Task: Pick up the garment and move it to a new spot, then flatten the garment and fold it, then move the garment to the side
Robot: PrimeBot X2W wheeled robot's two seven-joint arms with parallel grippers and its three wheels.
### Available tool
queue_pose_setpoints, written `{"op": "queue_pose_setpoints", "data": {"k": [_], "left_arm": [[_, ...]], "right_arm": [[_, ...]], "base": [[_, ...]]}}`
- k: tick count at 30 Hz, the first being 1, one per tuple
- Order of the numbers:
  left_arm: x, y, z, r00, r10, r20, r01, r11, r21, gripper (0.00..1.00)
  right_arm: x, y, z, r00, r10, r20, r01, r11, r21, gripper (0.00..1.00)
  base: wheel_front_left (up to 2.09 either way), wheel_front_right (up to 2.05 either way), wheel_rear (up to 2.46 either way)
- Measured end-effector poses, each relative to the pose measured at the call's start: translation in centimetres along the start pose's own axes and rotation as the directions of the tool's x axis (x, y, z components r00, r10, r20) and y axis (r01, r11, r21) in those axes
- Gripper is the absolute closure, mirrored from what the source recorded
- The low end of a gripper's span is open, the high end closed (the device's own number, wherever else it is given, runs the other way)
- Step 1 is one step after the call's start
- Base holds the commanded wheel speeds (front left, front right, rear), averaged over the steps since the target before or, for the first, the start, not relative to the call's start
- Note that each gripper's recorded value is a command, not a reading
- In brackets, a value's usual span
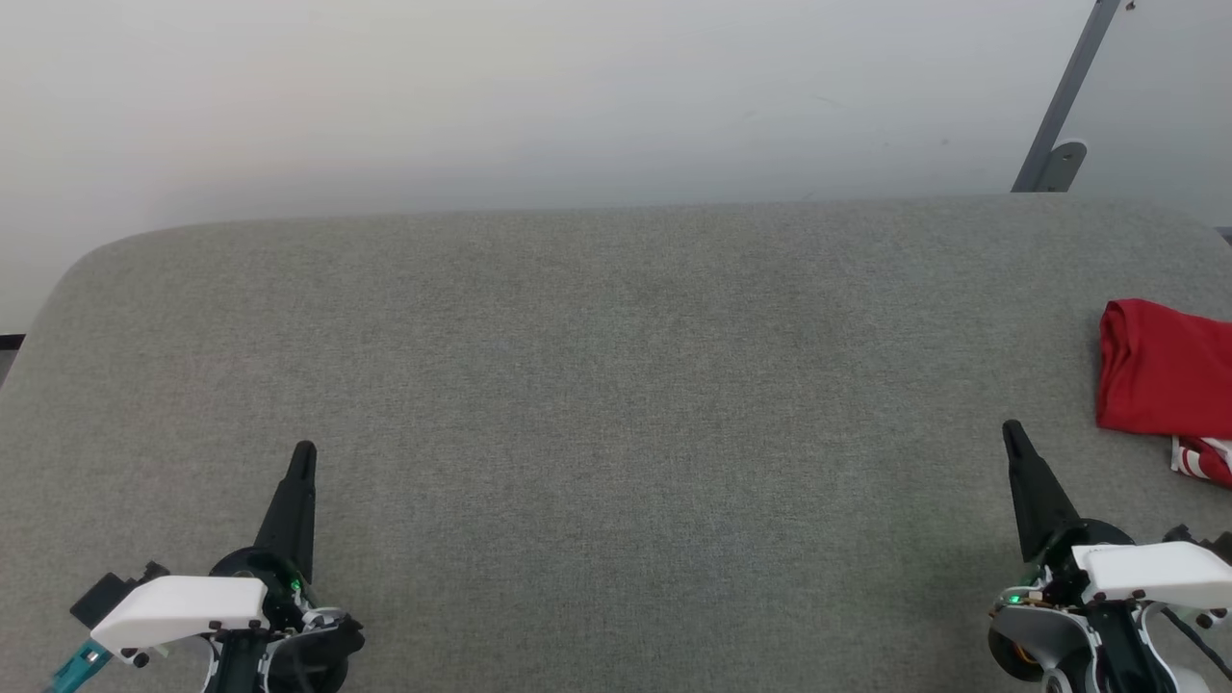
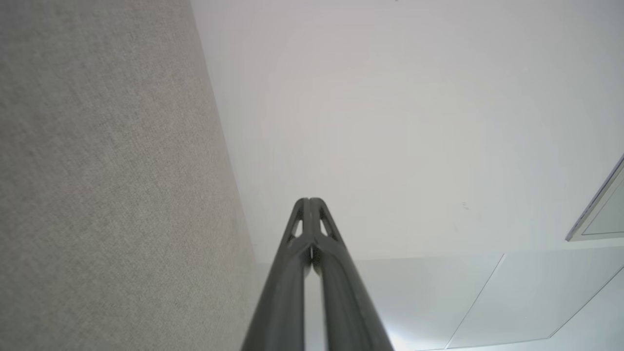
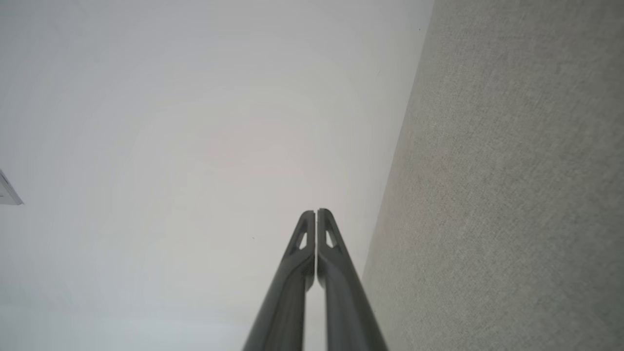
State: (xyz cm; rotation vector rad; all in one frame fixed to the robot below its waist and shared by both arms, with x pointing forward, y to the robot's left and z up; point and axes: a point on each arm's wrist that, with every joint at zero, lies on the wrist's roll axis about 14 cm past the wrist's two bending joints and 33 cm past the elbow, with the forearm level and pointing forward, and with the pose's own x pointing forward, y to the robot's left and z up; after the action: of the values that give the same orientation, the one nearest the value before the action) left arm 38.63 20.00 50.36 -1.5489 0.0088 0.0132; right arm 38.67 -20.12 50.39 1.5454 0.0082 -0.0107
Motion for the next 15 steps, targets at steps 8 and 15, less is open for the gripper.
{"op": "queue_pose_setpoints", "data": {"k": [8,15], "left_arm": [[0.15,-0.04,-0.06,1.000,-0.002,-0.004,0.002,1.000,-0.023,1.00],[0.15,-0.04,-0.05,1.000,-0.002,-0.003,0.002,1.000,-0.025,1.00]], "right_arm": [[0.17,0.20,-0.10,1.000,0.007,-0.002,-0.007,1.000,0.027,1.00],[0.17,0.21,-0.10,1.000,0.007,-0.002,-0.007,1.000,0.027,1.00]], "base": [[0.00,0.00,0.00],[0.00,0.00,0.00]]}}
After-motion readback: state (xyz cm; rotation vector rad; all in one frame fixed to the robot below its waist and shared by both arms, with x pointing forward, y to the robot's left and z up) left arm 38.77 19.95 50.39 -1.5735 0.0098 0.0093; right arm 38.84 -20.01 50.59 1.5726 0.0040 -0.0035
